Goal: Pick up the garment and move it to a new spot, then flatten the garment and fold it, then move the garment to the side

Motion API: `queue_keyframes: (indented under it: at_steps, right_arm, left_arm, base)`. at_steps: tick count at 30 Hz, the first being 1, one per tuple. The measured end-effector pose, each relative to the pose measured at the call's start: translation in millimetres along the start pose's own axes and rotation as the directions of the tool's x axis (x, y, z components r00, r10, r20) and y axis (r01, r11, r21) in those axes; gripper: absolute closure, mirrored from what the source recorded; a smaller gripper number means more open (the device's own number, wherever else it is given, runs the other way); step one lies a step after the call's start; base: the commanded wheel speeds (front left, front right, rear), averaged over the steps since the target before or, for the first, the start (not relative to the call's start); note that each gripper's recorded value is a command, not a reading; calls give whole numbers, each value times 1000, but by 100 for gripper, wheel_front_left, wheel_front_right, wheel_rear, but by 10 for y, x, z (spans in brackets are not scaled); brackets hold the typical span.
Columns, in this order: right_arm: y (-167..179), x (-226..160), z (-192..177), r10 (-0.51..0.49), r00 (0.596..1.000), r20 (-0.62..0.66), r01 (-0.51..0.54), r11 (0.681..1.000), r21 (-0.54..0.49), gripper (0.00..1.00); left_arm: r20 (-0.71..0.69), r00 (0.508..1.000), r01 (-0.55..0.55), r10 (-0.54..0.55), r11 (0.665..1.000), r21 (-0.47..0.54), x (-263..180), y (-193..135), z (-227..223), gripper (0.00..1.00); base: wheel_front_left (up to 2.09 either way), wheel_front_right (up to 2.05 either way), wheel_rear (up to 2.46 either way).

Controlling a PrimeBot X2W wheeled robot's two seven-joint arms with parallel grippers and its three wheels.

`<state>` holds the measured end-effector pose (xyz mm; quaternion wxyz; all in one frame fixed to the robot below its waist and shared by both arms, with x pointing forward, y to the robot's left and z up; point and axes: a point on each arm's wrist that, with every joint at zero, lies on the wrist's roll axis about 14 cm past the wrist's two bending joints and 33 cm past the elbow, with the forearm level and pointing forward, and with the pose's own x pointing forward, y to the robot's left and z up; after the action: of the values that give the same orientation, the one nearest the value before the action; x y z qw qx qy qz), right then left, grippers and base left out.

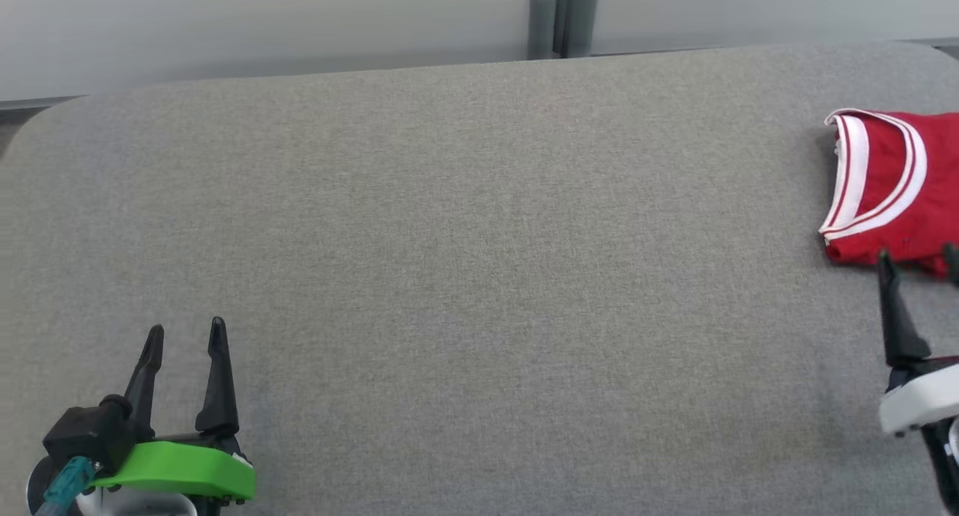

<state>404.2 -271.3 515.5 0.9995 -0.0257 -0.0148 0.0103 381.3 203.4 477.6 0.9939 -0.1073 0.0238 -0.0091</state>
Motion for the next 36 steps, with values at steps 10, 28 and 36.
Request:
queue_keyframes:
  at_steps: [10,28,36]
  right_arm:
    - [712,-308,-336,85,995,-46,-81,993,81,0]
    - [687,-501,-103,12,1000,21,-10,997,-81,0]
    - [752,-556,-20,19,999,50,-17,999,-45,0]
  left_arm:
    - [14,994,-105,105,994,20,-394,233,-20,0]
    - [48,991,-124,124,992,3,-593,296,17,0]
    - [50,993,-106,106,994,-7,-575,219,-9,0]
  base:
    - [0,0,0]
    - [0,0,0]
    - [0,0,0]
